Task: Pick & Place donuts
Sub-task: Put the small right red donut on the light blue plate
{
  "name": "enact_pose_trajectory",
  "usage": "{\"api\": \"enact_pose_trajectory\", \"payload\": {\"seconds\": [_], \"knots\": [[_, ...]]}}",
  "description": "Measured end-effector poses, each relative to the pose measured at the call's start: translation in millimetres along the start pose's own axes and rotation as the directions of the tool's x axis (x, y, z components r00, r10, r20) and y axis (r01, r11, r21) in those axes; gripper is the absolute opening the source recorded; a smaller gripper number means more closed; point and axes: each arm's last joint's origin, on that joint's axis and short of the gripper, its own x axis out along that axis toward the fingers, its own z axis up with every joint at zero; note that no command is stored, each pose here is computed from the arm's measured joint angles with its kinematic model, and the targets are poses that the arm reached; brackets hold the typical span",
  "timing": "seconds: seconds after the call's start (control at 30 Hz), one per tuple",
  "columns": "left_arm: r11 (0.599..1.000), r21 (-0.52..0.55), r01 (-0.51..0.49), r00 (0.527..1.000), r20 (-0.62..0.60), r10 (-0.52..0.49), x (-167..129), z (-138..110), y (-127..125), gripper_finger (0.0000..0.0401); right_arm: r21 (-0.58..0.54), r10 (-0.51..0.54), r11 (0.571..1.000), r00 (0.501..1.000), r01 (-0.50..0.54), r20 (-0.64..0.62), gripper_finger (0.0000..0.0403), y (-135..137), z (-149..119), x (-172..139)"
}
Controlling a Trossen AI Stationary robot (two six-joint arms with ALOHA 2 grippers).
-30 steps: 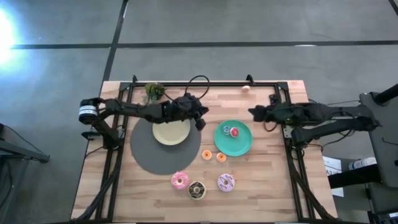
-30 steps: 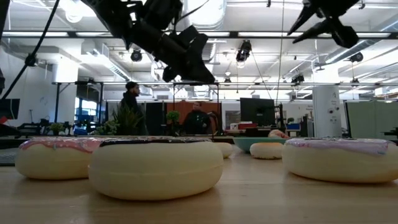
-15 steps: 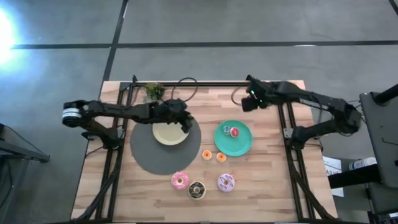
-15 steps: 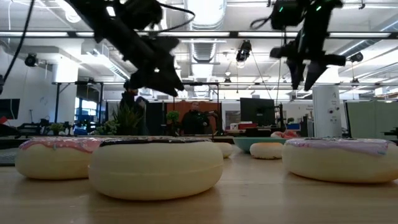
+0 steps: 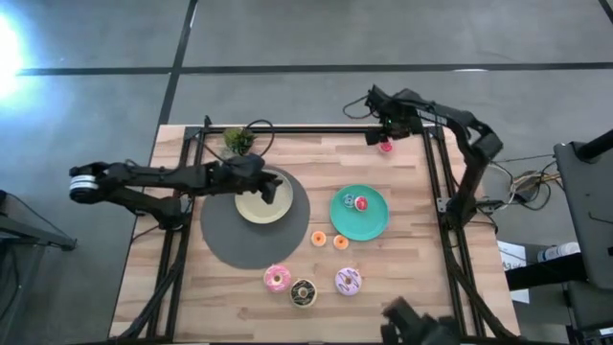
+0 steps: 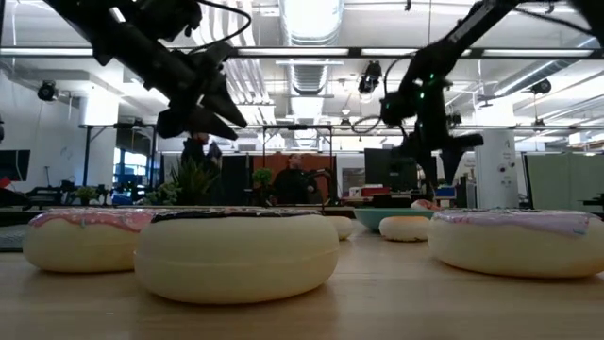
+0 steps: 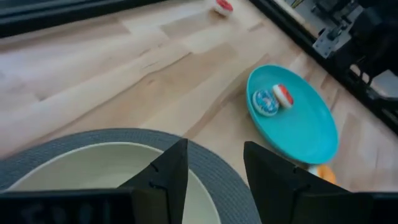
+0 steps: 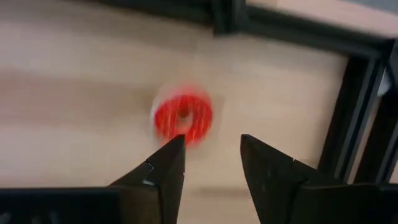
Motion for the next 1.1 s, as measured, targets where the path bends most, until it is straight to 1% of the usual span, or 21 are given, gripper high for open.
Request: {"api": "enact_pose_trajectory", "payload": {"seconds": [0.17, 0.27, 0.37, 0.43, 0.57, 0.77, 0.87, 0.93, 1.03, 1.1], "knots": [[1.000, -0.002, -0.014, 1.000, 0.026, 0.014, -2, 3, -1, 0.0130, -0.006, 0.001, 1.000, 0.999, -0.001, -0.034, 0.0131, -2, 20, 21], [1.000, 0.000, -0.029, 0.999, 0.034, 0.029, -2, 3, -1, 0.0129, -0.023, 0.018, 1.000, 0.995, -0.020, -0.093, 0.0126, -3, 22, 35], [0.999, 0.001, -0.038, 0.999, 0.033, 0.038, -2, 3, 0, 0.0129, -0.044, -0.029, 0.999, 0.992, 0.024, -0.119, 0.0125, -3, 20, 49], [0.999, 0.004, -0.045, 0.999, 0.025, 0.044, -2, 2, 1, 0.0129, -0.048, -0.033, 0.998, 0.992, 0.028, -0.118, 0.0125, -4, 22, 52], [0.999, 0.011, -0.053, 0.999, 0.015, 0.052, -2, 1, 2, 0.0128, -0.036, 0.012, 0.999, 0.993, -0.017, -0.117, 0.0125, -6, 26, 54], [0.998, 0.010, -0.055, 0.998, 0.014, 0.055, -2, 1, 2, 0.0128, -0.059, 0.066, 0.996, 0.996, -0.070, -0.067, 0.0125, -11, 24, 28], [0.998, 0.007, -0.058, 0.998, 0.015, 0.057, -1, 1, 3, 0.0128, -0.070, 0.071, 0.995, 0.996, -0.074, -0.052, 0.0125, -15, 21, 21], [0.998, 0.006, -0.059, 0.998, 0.016, 0.059, -1, 1, 3, 0.0128, -0.074, 0.067, 0.995, 0.996, -0.071, -0.059, 0.0125, -16, 19, 24], [0.998, 0.005, -0.063, 0.998, 0.019, 0.063, -1, 1, 3, 0.0128, -0.073, 0.097, 0.992, 0.991, -0.105, -0.096, 0.0125, -14, 16, 37], [0.998, 0.005, -0.065, 0.998, 0.020, 0.065, -1, 2, 3, 0.0128, -0.078, 0.098, 0.991, 0.989, -0.107, -0.107, 0.0125, -12, 14, 46]]}}
